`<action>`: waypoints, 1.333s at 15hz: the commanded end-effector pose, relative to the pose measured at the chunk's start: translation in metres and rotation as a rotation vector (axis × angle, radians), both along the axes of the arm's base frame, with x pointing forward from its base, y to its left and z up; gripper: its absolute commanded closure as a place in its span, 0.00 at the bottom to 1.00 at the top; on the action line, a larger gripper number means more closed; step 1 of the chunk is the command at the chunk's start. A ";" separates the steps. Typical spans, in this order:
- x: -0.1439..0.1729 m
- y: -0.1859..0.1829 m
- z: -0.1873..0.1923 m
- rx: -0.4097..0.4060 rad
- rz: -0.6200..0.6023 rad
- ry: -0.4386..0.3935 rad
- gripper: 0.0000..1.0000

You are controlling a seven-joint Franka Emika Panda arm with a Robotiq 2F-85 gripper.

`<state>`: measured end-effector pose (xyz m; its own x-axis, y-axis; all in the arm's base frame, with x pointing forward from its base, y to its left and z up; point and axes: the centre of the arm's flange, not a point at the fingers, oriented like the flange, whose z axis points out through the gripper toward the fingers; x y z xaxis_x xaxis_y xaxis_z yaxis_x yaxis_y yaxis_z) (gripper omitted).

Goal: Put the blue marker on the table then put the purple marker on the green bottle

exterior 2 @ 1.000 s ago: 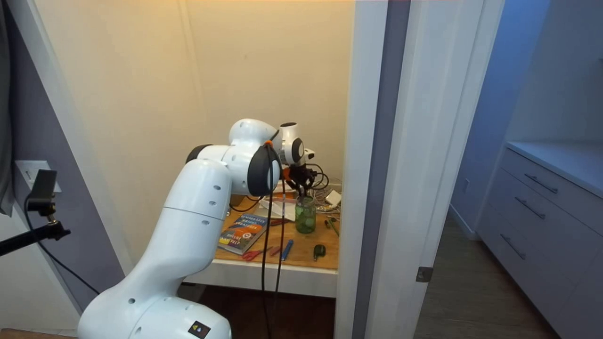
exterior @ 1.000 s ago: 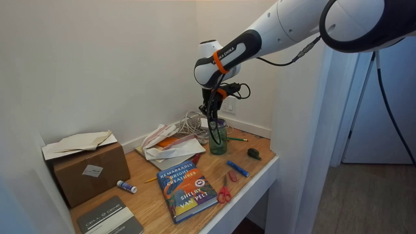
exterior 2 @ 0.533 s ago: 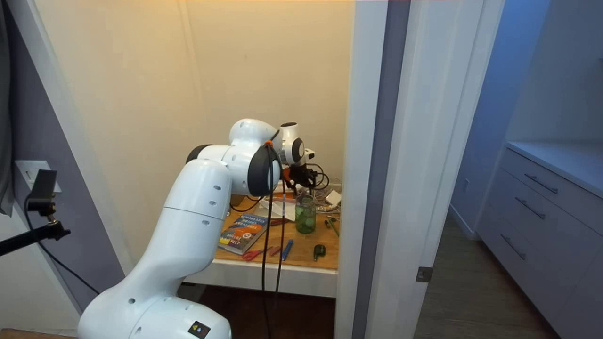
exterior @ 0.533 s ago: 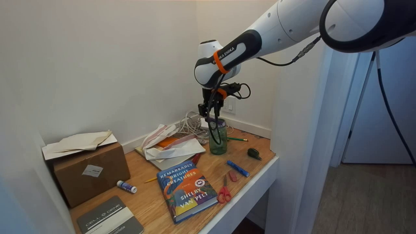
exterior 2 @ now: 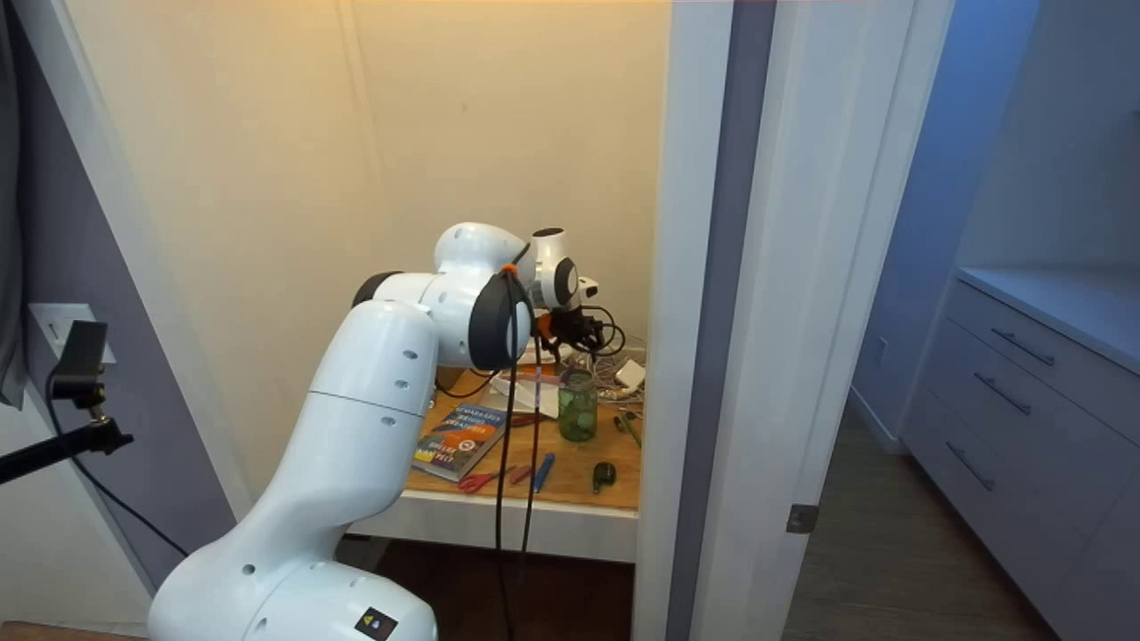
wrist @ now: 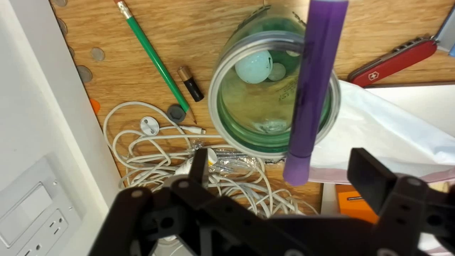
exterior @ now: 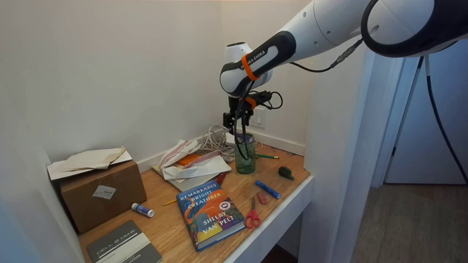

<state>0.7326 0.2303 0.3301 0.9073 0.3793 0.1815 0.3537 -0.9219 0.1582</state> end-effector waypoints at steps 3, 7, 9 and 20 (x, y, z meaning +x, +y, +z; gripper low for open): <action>-0.009 -0.008 0.020 0.034 -0.002 -0.010 0.00; -0.033 -0.011 0.050 0.075 0.029 -0.013 0.00; -0.047 -0.018 0.064 0.075 0.029 -0.023 0.00; -0.121 -0.046 0.103 0.162 0.002 -0.002 0.00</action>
